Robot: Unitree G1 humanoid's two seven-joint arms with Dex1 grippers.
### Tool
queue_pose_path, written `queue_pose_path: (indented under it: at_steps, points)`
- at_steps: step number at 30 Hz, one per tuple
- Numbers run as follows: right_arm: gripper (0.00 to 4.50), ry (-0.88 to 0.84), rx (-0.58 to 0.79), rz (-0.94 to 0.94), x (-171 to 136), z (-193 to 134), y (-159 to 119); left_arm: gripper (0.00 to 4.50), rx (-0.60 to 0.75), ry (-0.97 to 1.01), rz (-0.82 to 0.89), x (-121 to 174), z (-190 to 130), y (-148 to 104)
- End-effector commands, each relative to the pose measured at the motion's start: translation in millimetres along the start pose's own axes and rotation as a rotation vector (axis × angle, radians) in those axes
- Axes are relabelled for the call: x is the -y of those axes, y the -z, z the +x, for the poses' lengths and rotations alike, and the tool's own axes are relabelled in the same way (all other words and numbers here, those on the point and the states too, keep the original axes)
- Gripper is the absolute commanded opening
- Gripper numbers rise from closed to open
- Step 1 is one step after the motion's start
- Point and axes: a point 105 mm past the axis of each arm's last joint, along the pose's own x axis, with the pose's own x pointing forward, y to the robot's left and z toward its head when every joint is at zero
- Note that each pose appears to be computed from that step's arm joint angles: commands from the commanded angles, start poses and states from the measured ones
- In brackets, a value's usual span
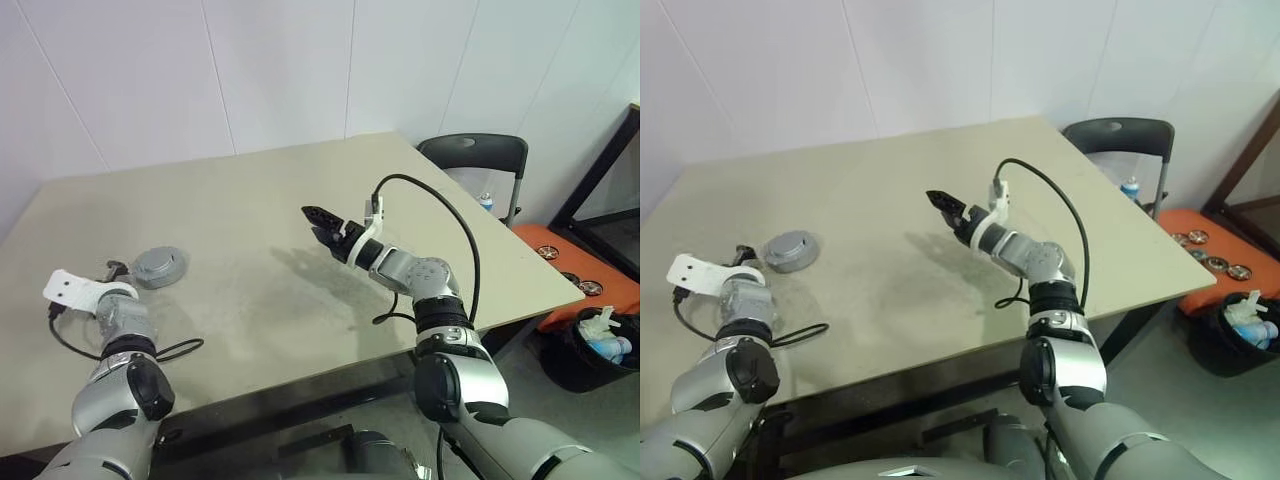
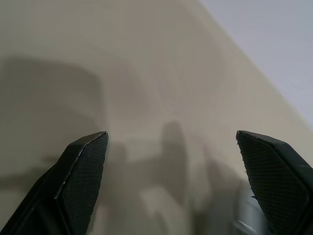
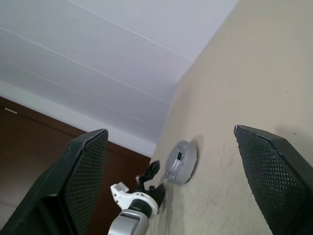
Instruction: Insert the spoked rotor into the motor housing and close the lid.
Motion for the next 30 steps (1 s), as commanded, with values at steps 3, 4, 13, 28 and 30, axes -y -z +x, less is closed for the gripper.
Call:
queue_pose_path:
  at_steps: [3,4,13,28,30]
  points:
    - [4.30,-0.010,-0.016,-0.064,-5,4,1,4.49,0.099,0.102,0.165,13,0,-19]
    - [4.30,0.003,-0.026,-0.086,-3,4,3,4.49,0.116,0.168,0.189,24,-2,-21]
    - [4.30,0.162,-0.004,-0.352,20,-2,-7,4.49,0.190,0.894,0.339,140,-59,-17]
    - [4.40,0.288,0.136,-0.817,7,-39,-71,4.50,-0.005,1.446,0.518,167,-143,27]
    - [4.40,0.301,0.135,-0.861,4,-44,-75,4.50,-0.013,1.478,0.525,172,-147,27]
